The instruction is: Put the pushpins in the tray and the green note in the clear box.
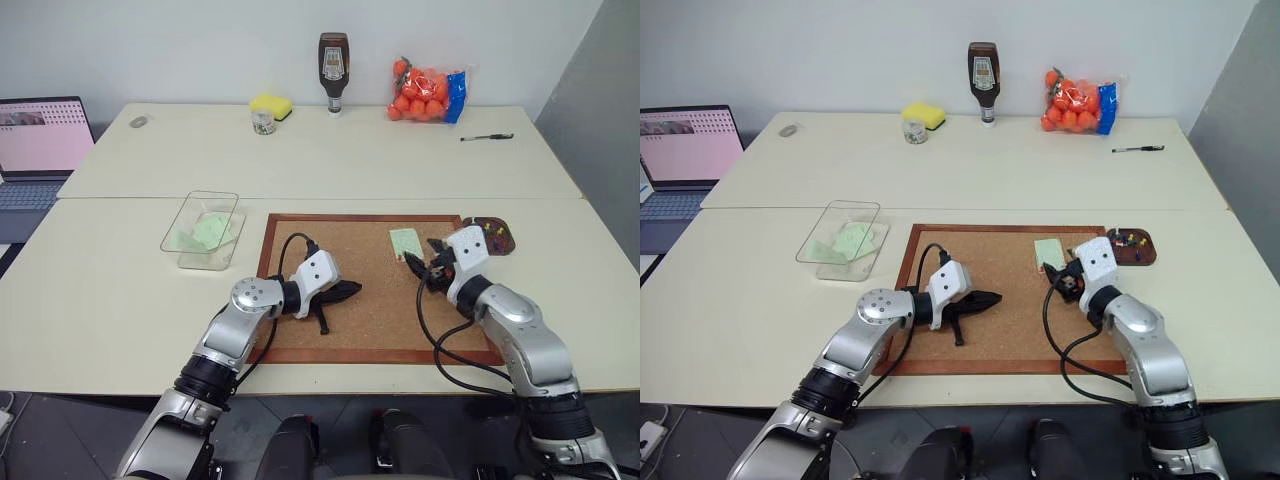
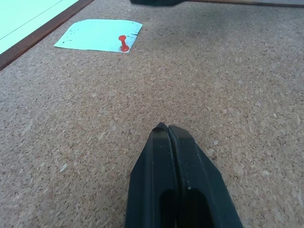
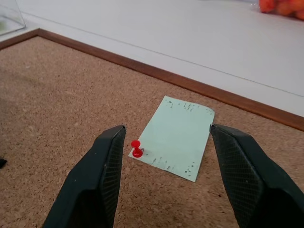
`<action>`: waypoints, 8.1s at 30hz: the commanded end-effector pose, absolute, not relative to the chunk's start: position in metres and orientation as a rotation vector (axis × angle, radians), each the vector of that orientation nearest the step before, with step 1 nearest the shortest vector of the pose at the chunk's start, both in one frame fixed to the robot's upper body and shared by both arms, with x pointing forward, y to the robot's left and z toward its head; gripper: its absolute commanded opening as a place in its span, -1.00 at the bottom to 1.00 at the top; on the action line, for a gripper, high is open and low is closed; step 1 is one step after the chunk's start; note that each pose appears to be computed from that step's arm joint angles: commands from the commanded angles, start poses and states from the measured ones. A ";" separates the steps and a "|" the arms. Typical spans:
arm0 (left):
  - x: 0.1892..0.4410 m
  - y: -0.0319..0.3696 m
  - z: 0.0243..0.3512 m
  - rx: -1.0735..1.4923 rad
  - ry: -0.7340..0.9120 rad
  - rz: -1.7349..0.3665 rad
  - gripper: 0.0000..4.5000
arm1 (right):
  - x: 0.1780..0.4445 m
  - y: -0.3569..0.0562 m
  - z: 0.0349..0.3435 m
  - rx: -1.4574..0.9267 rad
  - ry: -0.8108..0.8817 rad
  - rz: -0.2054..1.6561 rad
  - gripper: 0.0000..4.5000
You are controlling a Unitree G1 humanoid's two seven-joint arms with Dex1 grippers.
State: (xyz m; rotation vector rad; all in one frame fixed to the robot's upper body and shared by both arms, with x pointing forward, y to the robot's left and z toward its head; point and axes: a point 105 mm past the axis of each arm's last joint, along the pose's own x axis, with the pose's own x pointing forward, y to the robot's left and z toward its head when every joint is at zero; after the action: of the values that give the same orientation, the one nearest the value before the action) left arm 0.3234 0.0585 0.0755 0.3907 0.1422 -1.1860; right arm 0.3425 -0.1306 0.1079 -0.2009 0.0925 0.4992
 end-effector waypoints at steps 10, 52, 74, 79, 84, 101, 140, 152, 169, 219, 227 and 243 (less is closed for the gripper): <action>0.319 0.062 0.060 0.405 0.209 -1.194 -1.00 | 0.361 -0.118 0.105 -0.262 0.078 0.528 0.25; 0.337 0.060 0.089 0.224 0.160 -1.115 -0.80 | 0.344 -0.102 0.173 -0.260 -0.143 0.626 -1.00; 0.377 0.058 0.175 0.542 -0.289 -1.125 0.78 | 0.320 -0.091 0.182 -0.191 -0.055 0.766 -1.00; 0.374 0.048 0.174 0.607 -0.342 -1.175 0.78 | 0.313 -0.085 0.187 -0.132 -0.028 0.802 -1.00; 0.371 0.041 0.171 0.649 -0.364 -1.218 0.78 | 0.310 -0.081 0.190 -0.104 -0.016 0.818 -1.00; 0.369 0.034 0.153 0.687 -0.354 -1.282 -0.21 | 0.303 -0.069 0.195 -0.013 -0.001 0.858 -1.00; 0.359 0.046 0.129 0.879 -0.414 -1.261 -0.99 | 0.308 -0.092 0.204 0.050 -0.039 0.721 -1.00; 0.365 0.054 0.156 0.671 -0.367 -1.130 -0.99 | 0.346 -0.212 0.160 -0.153 0.127 0.234 -1.00; 0.351 0.051 0.157 0.652 -0.336 -1.118 -1.00 | 0.411 -0.257 0.132 -0.208 0.147 0.031 -0.89; 0.372 0.284 0.186 0.303 0.255 -0.076 -1.00 | 0.334 -0.017 0.207 -0.317 -0.119 1.220 0.74; 0.372 0.297 0.169 0.181 0.418 -0.039 -1.00 | 0.329 -0.009 0.201 -0.334 -0.102 1.271 0.74; 0.382 0.306 0.198 0.297 0.292 0.042 0.31 | 0.321 -0.009 0.196 -0.336 -0.090 1.284 0.76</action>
State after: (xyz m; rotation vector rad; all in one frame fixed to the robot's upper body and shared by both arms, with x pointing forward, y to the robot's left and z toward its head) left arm 0.3787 0.3063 0.1671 0.2177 0.4093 0.0192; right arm 0.3282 -0.0125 0.1869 -0.3158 -0.0423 1.2724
